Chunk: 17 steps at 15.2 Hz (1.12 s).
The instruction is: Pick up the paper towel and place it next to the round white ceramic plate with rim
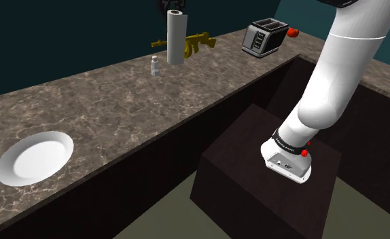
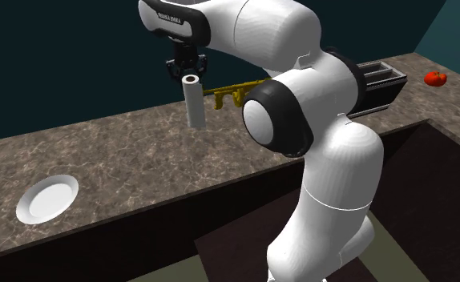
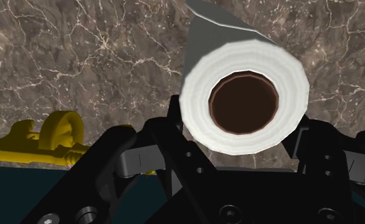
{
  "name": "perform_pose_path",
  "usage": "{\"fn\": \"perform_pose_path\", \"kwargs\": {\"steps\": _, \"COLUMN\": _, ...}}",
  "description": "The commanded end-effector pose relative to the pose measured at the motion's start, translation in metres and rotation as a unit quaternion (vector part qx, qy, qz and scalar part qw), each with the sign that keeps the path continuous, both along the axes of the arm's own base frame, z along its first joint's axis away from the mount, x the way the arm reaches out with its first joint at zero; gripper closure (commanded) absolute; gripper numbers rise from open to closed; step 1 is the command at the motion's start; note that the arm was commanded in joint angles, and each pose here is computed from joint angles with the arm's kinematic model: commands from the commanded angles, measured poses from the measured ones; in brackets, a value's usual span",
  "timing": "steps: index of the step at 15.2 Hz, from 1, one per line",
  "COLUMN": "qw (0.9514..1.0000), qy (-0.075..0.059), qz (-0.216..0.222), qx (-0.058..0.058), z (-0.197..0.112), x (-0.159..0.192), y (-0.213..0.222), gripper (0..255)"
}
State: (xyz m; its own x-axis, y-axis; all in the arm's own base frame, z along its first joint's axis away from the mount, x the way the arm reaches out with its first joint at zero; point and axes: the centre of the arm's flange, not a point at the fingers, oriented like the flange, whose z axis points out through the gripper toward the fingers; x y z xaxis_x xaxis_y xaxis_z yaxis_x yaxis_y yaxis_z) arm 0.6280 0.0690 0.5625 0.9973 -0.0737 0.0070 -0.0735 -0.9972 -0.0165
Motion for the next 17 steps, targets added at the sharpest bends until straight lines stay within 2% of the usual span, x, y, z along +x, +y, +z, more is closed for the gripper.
{"fn": "perform_pose_path", "kwargs": {"steps": 1, "qw": 1.0, "qy": 0.0, "qz": 0.0, "qx": 0.0, "z": 0.011, "x": -0.001, "y": -0.001, "gripper": 255}}
{"fn": "perform_pose_path", "kwargs": {"steps": 17, "qw": 1.0, "qy": 0.0, "qz": 0.0, "qx": 0.0, "z": 0.095, "x": -0.001, "y": -0.001, "gripper": 255}}
